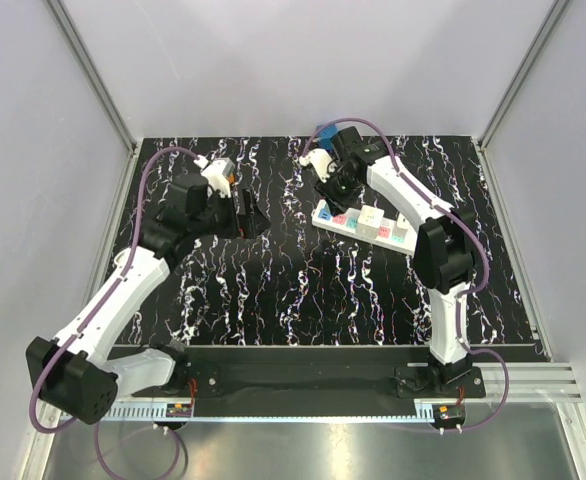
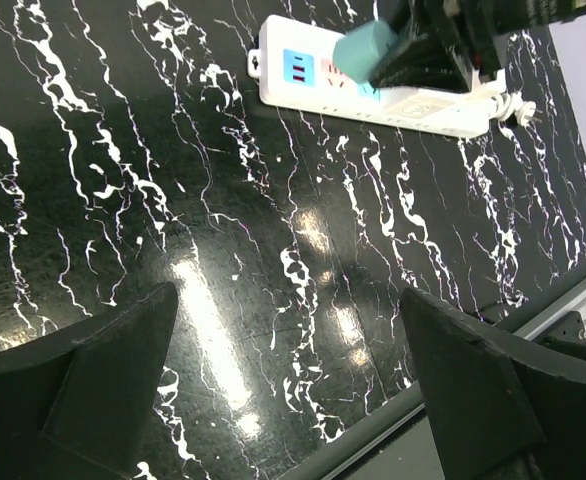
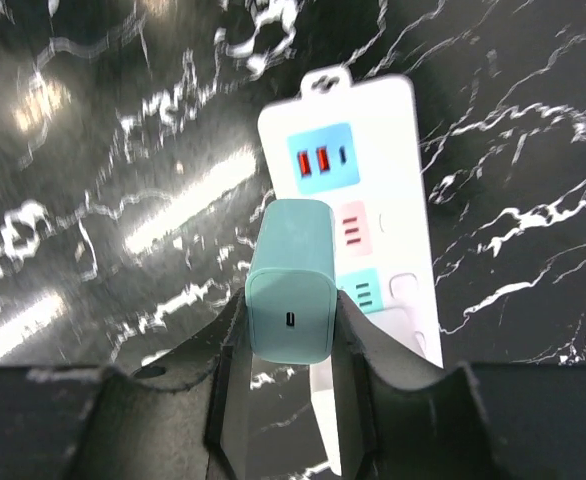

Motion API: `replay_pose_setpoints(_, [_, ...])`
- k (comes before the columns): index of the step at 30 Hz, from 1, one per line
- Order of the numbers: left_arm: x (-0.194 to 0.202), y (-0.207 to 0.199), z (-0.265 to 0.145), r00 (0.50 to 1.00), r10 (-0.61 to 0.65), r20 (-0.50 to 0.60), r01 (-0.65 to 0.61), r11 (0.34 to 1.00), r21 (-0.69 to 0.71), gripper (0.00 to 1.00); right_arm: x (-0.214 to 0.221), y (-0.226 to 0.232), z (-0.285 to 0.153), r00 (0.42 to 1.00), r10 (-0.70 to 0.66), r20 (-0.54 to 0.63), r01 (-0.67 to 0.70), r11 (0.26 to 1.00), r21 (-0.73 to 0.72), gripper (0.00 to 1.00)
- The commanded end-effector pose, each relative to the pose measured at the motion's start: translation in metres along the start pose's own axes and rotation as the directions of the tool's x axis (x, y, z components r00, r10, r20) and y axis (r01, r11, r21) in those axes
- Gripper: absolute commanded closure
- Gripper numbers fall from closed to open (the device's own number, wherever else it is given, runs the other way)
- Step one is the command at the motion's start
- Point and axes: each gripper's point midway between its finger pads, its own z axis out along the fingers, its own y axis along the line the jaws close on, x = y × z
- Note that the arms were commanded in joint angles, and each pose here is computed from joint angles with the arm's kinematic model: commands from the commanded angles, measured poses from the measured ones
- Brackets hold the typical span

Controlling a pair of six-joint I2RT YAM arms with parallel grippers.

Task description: Insert the plug

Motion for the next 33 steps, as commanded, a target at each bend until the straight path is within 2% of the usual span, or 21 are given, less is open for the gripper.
replay_pose_setpoints(1, [-0.017, -0.009, -0.016, 0.995, 0.04, 0.091, -0.042, 0.999, 0.017, 0.01, -0.005, -0.003, -0.019, 0.994, -0.105, 0.028, 0.106, 0.993, -0.054, 1.0])
replay_pose_setpoints(10, [-0.037, 0.002, -0.042, 0.976, 0.044, 0.213, -0.029, 0.997, -0.076, 0.01, 0.021, -0.022, 0.003, 0.99, -0.13, -0.06, 0.126, 0.99, -0.063, 1.0])
replay_pose_setpoints(21, [-0.034, 0.002, -0.037, 0.981, 0.034, 0.192, -0.022, 0.998, -0.063, 0.01, 0.018, -0.036, 0.021, 0.987, -0.152, -0.052, 0.149, 0.987, -0.056, 1.0])
replay_pose_setpoints(33, [-0.035, 0.007, -0.035, 0.981, 0.022, 0.191, -0.009, 0.998, -0.068, 0.01, 0.041, -0.036, 0.029, 0.977, -0.169, -0.132, 0.162, 0.985, -0.061, 1.0])
